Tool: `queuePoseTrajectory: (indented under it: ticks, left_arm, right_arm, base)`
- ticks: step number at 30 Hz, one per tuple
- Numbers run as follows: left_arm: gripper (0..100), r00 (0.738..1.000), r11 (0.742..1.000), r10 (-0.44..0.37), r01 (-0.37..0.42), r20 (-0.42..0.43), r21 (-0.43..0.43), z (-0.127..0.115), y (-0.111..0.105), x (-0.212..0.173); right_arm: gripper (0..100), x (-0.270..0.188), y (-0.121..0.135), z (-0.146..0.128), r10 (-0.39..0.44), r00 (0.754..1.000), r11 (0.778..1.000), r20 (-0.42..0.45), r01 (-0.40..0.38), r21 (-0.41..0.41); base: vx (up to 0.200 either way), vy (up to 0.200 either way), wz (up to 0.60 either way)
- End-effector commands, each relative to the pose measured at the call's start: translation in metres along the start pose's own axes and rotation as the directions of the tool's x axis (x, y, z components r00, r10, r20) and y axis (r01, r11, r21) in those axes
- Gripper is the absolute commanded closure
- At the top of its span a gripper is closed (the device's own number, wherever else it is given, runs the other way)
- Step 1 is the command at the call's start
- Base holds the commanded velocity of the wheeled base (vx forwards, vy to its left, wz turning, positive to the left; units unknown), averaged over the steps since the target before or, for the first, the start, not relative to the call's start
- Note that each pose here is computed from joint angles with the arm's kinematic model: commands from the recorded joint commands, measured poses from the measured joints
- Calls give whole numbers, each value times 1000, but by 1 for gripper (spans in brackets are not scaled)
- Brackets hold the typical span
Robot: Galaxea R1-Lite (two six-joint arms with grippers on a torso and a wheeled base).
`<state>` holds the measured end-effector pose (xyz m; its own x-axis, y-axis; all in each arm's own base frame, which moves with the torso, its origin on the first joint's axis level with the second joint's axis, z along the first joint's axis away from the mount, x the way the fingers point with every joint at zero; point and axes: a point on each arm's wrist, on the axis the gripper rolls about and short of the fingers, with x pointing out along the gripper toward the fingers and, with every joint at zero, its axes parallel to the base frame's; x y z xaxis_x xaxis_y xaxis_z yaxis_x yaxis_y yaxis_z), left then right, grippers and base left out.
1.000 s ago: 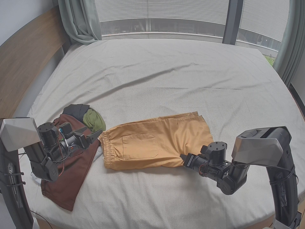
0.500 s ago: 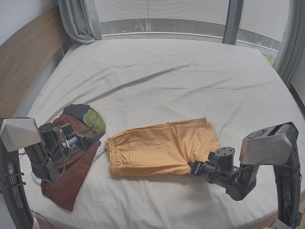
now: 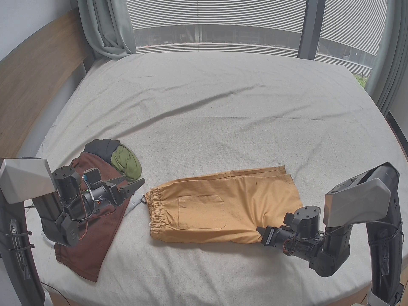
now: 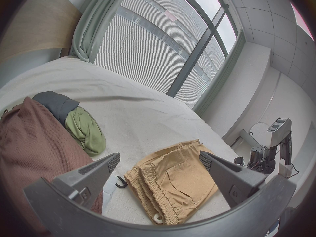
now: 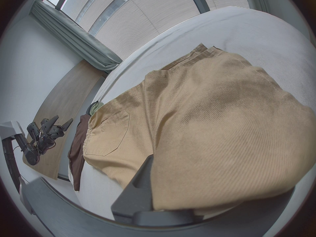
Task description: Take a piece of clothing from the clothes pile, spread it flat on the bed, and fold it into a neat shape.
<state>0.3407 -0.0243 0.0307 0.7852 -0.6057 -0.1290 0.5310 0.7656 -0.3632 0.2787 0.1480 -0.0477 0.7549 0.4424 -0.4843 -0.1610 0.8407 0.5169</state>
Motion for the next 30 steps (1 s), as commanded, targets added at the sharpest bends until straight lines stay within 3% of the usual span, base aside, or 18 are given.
queuePoseTrajectory:
  ticks: [1, 4, 5, 12, 17, 21, 23, 30]
  left_arm:
    - [0, 1000, 1000, -5, 5, -17, -10, -4, -3, 0]
    - [0, 1000, 1000, -13, 12, -25, -14, -7, -5, 1]
    - [0, 1000, 1000, -15, 15, -28, -17, -7, -5, 2]
    - [0, 999, 999, -17, 16, -32, -45, -9, -5, 1]
    - [0, 999, 999, -12, 10, -38, -52, -12, -2, 3]
    - [0, 999, 998, -10, 8, -45, -56, -15, 0, 5]
    - [0, 998, 998, -7, 3, -59, -66, -21, 2, 6]
    - [0, 997, 997, -3, -3, -74, -80, -26, 4, 6]
  right_arm:
    - [100, 0, -1, -3, -3, 1000, 1000, -12, 3, -2]
    - [100, -1, -1, -3, 1, 1000, 1000, -14, -1, -13]
    - [0, -1, 0, -2, 3, 1000, 1000, -12, -3, -16]
    - [0, -12, 0, -8, 0, 999, 1000, -51, -1, -24]
    - [0, -42, 9, -13, 60, 988, 998, -144, -64, -28]
    - [0, -50, 13, -17, 76, 983, 996, -170, -83, -35]
    - [0, -63, 23, -20, 127, 971, 989, -204, -139, -47]
    - [0, -80, 43, -16, 235, 952, 966, -195, -251, -62]
  base:
    - [0, 0, 0]
    - [0, 0, 0]
    - [0, 0, 0]
    - [0, 0, 0]
    - [0, 0, 0]
    - [0, 0, 0]
    - [0, 0, 0]
    - [0, 0, 0]
